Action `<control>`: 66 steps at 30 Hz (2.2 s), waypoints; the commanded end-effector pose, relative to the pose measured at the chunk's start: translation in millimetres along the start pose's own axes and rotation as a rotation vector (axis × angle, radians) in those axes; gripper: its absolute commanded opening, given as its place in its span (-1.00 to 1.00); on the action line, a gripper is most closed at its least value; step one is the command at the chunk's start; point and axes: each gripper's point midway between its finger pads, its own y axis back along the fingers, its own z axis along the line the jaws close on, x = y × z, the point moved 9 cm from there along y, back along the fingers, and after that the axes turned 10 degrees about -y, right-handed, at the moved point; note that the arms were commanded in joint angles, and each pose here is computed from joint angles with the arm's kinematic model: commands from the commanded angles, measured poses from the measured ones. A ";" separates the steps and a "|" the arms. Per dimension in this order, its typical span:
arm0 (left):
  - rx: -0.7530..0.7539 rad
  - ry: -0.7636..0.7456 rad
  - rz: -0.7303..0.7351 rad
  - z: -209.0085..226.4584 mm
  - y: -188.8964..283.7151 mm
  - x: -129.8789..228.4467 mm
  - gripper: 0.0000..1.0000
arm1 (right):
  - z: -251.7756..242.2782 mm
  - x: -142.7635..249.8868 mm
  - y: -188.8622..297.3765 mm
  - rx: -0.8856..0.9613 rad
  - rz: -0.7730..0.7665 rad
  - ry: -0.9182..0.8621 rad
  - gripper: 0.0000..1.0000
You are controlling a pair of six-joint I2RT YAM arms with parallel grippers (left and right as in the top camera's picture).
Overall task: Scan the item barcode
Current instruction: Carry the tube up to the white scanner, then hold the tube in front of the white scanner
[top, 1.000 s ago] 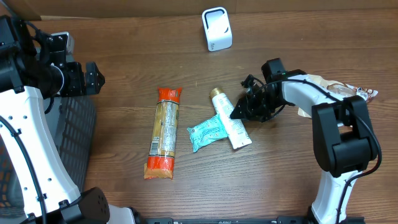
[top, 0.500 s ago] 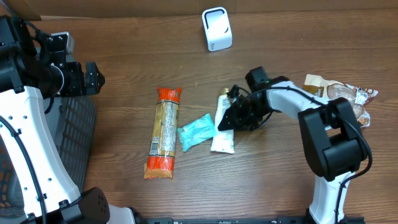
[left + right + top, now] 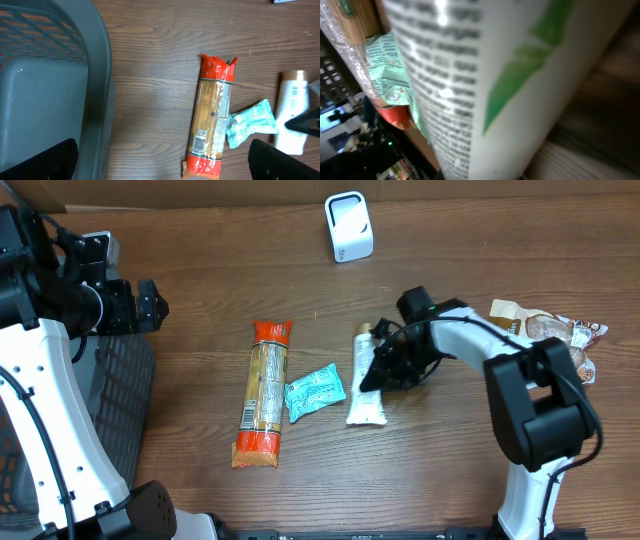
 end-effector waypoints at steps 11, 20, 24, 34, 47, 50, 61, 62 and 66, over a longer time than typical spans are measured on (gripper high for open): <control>0.018 -0.022 0.000 -0.7 -2.9 -1.1 0.99 | 130.0 77.3 138.9 -0.144 -0.377 0.644 -0.93; 0.018 -0.022 0.000 -0.7 -2.9 -1.1 0.99 | 146.6 108.7 159.9 -0.245 -0.394 0.723 -0.93; 0.019 -0.022 0.000 -0.7 -3.0 -1.1 0.99 | 145.9 108.6 158.7 -0.241 -0.388 0.709 -0.93; 0.018 -0.022 0.001 -0.7 -3.0 -1.0 0.99 | 187.7 92.5 219.9 0.188 -0.831 0.539 -0.93; 0.018 -0.022 0.001 -0.7 -3.0 -1.0 0.99 | 211.8 -29.6 191.4 1.053 -1.217 0.845 -0.93; 0.019 -0.022 0.000 -0.7 -3.0 -1.1 0.99 | 197.8 -71.0 174.3 1.230 -1.218 0.859 -0.93; 0.018 -0.022 0.001 -0.7 -3.0 -1.0 0.99 | 133.2 -178.1 131.5 1.610 -1.236 0.959 -0.93; 0.018 -0.022 0.001 -0.7 -3.0 -1.0 0.99 | 125.6 -183.1 128.8 1.616 -1.226 0.953 -0.93; 0.018 -0.022 0.000 -0.7 -2.9 -1.1 0.99 | 98.8 -198.1 121.2 1.637 -1.180 0.929 -0.93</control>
